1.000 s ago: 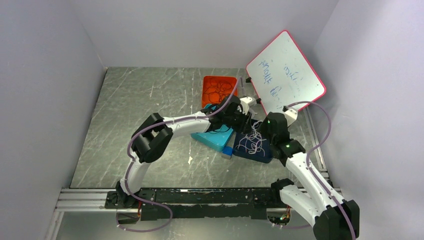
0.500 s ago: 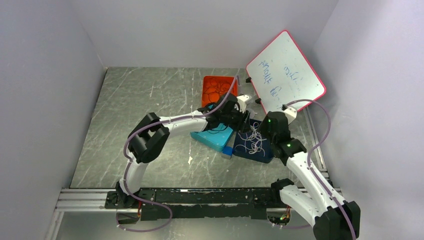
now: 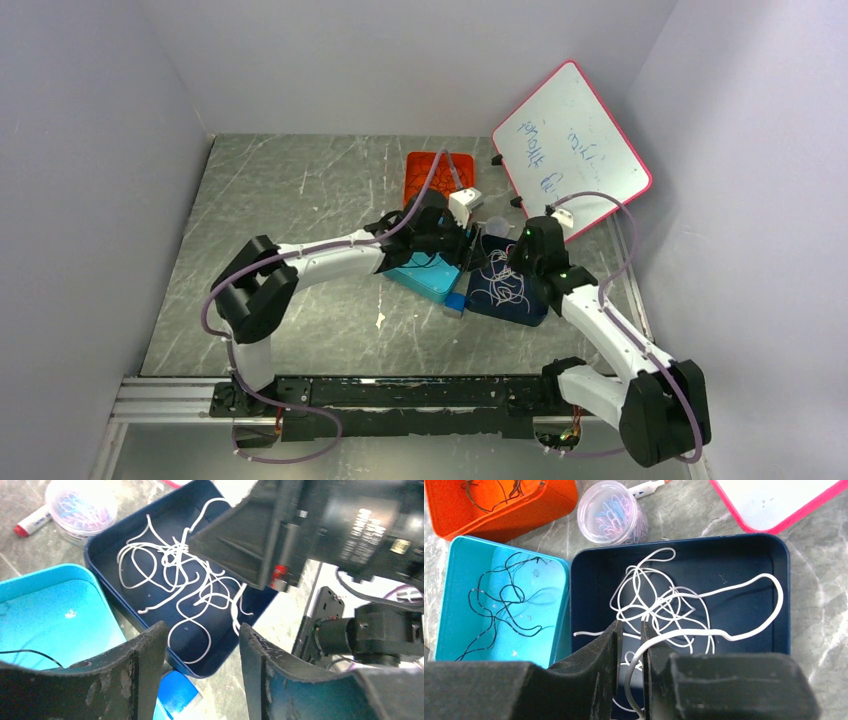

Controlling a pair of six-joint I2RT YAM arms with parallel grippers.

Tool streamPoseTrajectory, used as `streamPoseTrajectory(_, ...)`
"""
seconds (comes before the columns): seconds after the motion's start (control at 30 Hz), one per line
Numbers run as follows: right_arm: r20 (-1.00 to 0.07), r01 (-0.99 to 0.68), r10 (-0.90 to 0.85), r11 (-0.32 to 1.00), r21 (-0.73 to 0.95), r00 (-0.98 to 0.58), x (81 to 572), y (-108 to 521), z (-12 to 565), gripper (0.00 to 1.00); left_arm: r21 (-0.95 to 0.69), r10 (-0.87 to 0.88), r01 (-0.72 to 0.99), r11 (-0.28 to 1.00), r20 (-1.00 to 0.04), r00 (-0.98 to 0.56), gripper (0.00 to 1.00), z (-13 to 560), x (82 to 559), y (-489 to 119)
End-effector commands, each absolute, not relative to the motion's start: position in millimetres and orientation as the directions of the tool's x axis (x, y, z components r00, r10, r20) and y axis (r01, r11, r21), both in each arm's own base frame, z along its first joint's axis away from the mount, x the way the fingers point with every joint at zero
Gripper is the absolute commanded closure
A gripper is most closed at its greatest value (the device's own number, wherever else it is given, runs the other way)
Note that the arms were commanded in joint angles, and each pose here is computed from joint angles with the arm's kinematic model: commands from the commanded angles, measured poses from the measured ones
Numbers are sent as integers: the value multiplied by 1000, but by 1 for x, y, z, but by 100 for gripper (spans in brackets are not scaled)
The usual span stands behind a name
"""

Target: Untangle the cables

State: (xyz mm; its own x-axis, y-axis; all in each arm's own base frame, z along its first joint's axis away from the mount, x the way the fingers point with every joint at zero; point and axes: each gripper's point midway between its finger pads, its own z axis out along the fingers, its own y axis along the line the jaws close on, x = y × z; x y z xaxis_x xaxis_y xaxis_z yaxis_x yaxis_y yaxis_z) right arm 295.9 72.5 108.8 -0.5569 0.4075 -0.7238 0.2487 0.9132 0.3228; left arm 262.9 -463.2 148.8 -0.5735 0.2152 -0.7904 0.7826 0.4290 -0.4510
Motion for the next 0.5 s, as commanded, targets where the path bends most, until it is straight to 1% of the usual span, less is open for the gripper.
streamPoseTrajectory(0.0,-704,243,433,901,360,-563,304,78,98,77,-463,172,833,304,-833,-526,36,173,247,-466)
streamPoseTrajectory(0.1,-690,251,456,889,383,-563,308,78,94,80,-475,174,846,243,-836,-520,29,176,237,-469)
streamPoseTrajectory(0.2,-676,260,482,875,409,-558,312,78,92,83,-484,195,847,221,-829,-525,25,170,231,-475)
streamPoseTrajectory(0.3,-665,265,502,862,431,-553,314,78,91,83,-491,214,840,232,-816,-536,26,160,231,-480)
streamPoseTrajectory(0.47,-661,275,523,850,449,-538,315,73,94,84,-498,245,822,276,-791,-561,30,144,234,-483)
